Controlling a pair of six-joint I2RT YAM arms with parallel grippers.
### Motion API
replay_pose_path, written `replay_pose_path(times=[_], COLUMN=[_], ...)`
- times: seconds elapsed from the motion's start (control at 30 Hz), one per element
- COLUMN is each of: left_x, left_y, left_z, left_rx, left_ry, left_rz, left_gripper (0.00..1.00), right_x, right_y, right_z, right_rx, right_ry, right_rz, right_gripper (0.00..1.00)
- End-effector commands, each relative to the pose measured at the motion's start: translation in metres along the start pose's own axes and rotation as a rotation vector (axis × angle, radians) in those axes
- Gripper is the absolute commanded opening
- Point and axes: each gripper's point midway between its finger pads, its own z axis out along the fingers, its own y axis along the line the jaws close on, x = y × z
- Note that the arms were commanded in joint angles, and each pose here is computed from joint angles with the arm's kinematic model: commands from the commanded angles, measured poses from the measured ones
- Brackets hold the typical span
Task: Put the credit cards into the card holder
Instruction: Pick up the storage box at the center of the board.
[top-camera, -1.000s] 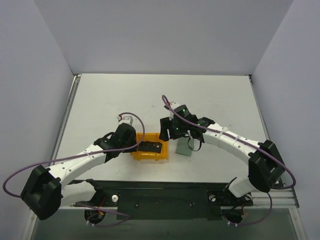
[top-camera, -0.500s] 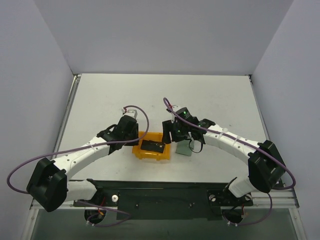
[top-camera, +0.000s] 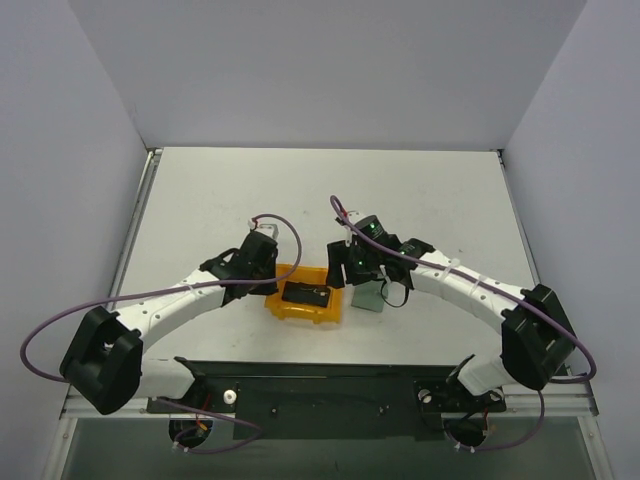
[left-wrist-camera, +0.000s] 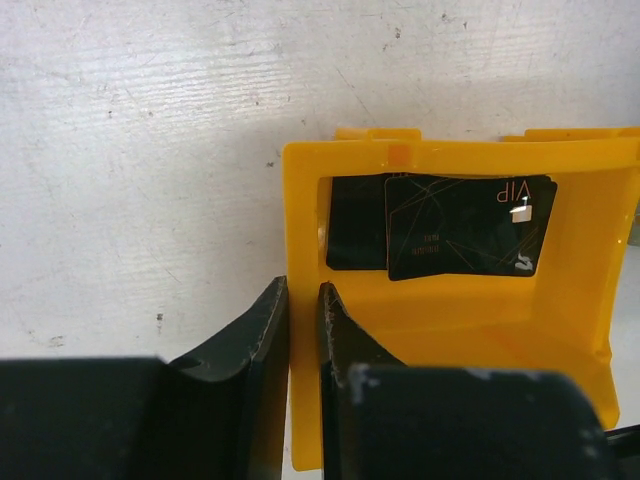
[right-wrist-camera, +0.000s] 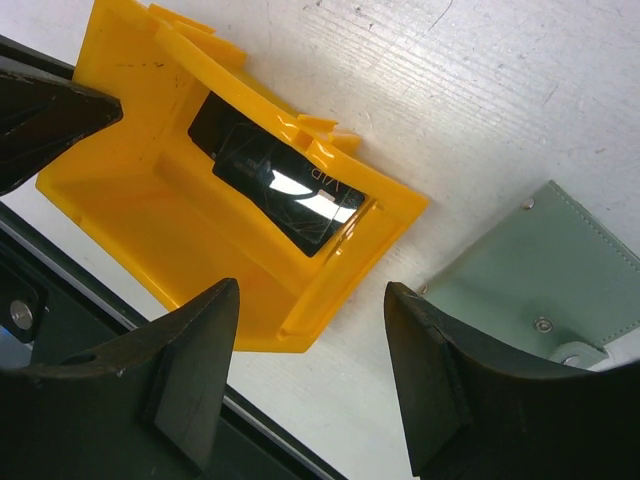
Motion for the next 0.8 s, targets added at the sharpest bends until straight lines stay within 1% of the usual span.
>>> replay_pose_path(times=[0.0, 0.07, 0.1, 0.13, 0.17, 0.2, 0.23, 0.27, 0.3, 0.37, 0.4, 0.53, 0.63, 0.67, 0.77], left_x=[-0.017, -0.014, -0.011, -0.013, -0.010, -0.010, -0.011, -0.009, -0.020, -0.027, -0.027, -0.040, -0.046, -0.047, -0.054], left_y=[-0.004, -0.007, -0.010, -0.018, -0.022, -0.028, -0.035, -0.039, -0.046, -0.048, -0.045, -0.038, -0.030, -0.029, -0.019], left_z=[-0.014, -0.016, -0.012, -0.017, -0.014, -0.020, -0.020, -0.024, -0.031, -0.039, -0.041, -0.056, -0.062, -0.066, -0.071], left_rx=[0.017, 0.053, 0.079, 0.134, 0.175, 0.233, 0.305, 0.368, 0.435, 0.485, 0.494, 0.543, 0.528, 0.548, 0.536], left_ry=[-0.076, -0.104, -0.119, -0.133, -0.147, -0.164, -0.198, -0.220, -0.261, -0.311, -0.324, -0.439, -0.501, -0.531, -0.608], left_rz=[-0.098, -0.180, -0.249, -0.294, -0.384, -0.426, -0.513, -0.552, -0.622, -0.685, -0.701, -0.734, -0.738, -0.742, -0.751], left_gripper=[0.00, 0.00, 0.00, 0.00, 0.00, 0.00, 0.00, 0.00, 0.00, 0.00, 0.00, 0.00, 0.00, 0.00, 0.00], right_x=[-0.015, -0.021, -0.024, -0.027, -0.029, -0.033, -0.037, -0.038, -0.042, -0.049, -0.051, -0.060, -0.064, -0.065, -0.069], right_y=[0.000, 0.002, 0.002, 0.004, 0.004, 0.007, 0.009, 0.010, 0.011, 0.015, 0.016, 0.023, 0.027, 0.030, 0.043], right_z=[-0.026, -0.036, -0.040, -0.046, -0.050, -0.057, -0.064, -0.068, -0.073, -0.083, -0.085, -0.096, -0.103, -0.104, -0.110], right_rx=[0.018, 0.026, 0.027, 0.027, 0.028, 0.023, 0.019, 0.018, 0.013, 0.002, -0.002, -0.024, -0.035, -0.048, -0.095], right_ry=[-0.060, -0.079, -0.092, -0.100, -0.105, -0.121, -0.136, -0.143, -0.161, -0.186, -0.193, -0.206, -0.207, -0.200, -0.168], right_rz=[0.019, 0.015, 0.013, 0.013, 0.012, 0.011, 0.010, 0.012, 0.014, 0.020, 0.024, 0.022, 0.010, 0.006, -0.047], right_gripper=[0.56, 0.55, 0.55, 0.55, 0.55, 0.56, 0.56, 0.55, 0.55, 0.55, 0.55, 0.55, 0.55, 0.55, 0.55])
